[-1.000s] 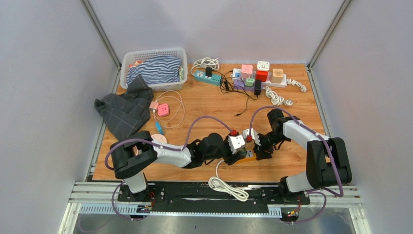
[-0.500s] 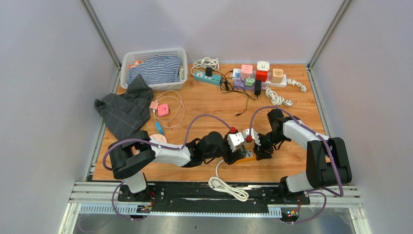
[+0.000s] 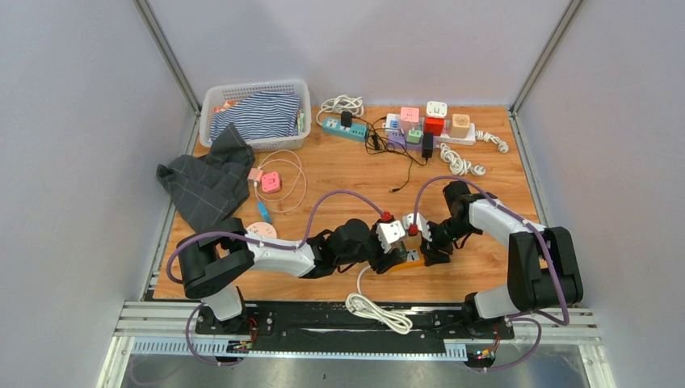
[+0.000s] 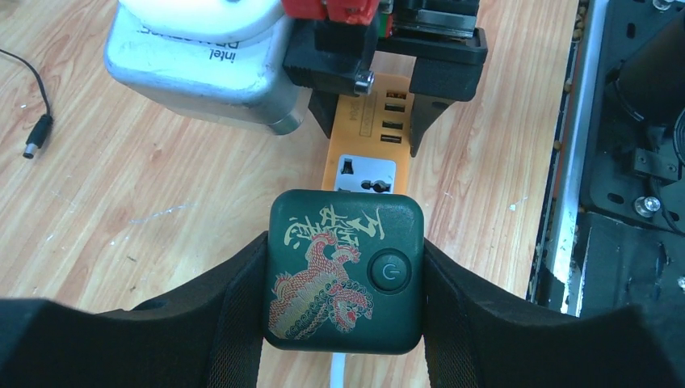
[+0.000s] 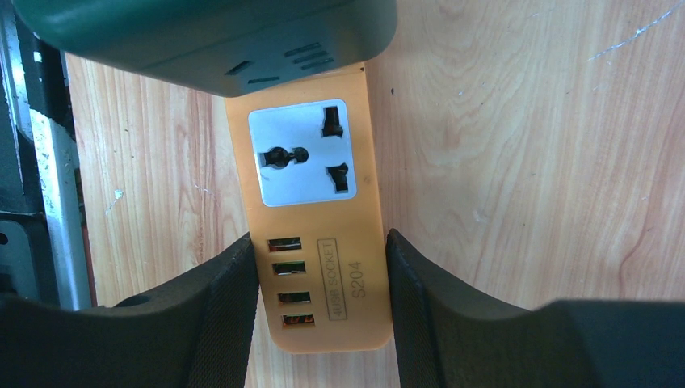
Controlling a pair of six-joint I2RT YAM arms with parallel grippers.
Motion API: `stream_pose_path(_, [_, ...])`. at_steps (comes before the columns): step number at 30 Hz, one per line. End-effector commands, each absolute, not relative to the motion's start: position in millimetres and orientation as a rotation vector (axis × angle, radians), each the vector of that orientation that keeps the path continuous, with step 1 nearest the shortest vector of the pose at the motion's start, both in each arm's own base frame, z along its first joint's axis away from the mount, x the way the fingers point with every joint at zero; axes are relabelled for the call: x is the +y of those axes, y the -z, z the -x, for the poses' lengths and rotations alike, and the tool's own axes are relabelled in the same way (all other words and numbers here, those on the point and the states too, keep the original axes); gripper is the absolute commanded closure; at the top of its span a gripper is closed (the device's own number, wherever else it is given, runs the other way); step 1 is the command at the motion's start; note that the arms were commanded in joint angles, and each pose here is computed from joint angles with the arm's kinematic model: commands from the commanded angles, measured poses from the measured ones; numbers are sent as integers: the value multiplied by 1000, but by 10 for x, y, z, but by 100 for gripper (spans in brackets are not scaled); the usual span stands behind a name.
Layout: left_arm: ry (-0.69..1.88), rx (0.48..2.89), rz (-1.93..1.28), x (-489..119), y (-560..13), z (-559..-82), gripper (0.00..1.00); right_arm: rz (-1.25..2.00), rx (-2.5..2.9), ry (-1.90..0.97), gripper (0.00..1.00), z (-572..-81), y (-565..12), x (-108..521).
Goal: Pull the plug off the socket
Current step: Remove the plug from the socket.
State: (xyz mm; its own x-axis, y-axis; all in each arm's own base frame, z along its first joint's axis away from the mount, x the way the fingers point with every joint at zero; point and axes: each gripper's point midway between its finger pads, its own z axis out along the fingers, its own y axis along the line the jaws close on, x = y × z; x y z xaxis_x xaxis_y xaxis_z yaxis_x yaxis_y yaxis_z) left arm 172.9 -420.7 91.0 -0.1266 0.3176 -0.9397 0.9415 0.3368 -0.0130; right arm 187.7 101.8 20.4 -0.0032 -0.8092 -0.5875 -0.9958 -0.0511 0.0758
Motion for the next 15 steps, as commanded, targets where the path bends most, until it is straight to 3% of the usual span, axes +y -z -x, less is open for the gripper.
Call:
stream_pose_path(1, [767, 1622, -1052, -4155, -1211, -1840, 100, 1935, 2129, -618, 100, -1716, 33, 654])
stream_pose_path(7, [581, 1590, -1118, -4025, -1029, -1895, 100, 1935, 2129, -618, 100, -1715, 33, 655])
stream_pose_path(15, [591, 1591, -1087, -4055, -1101, -1895, 100, 1935, 2129, -619, 100, -1715, 33, 655])
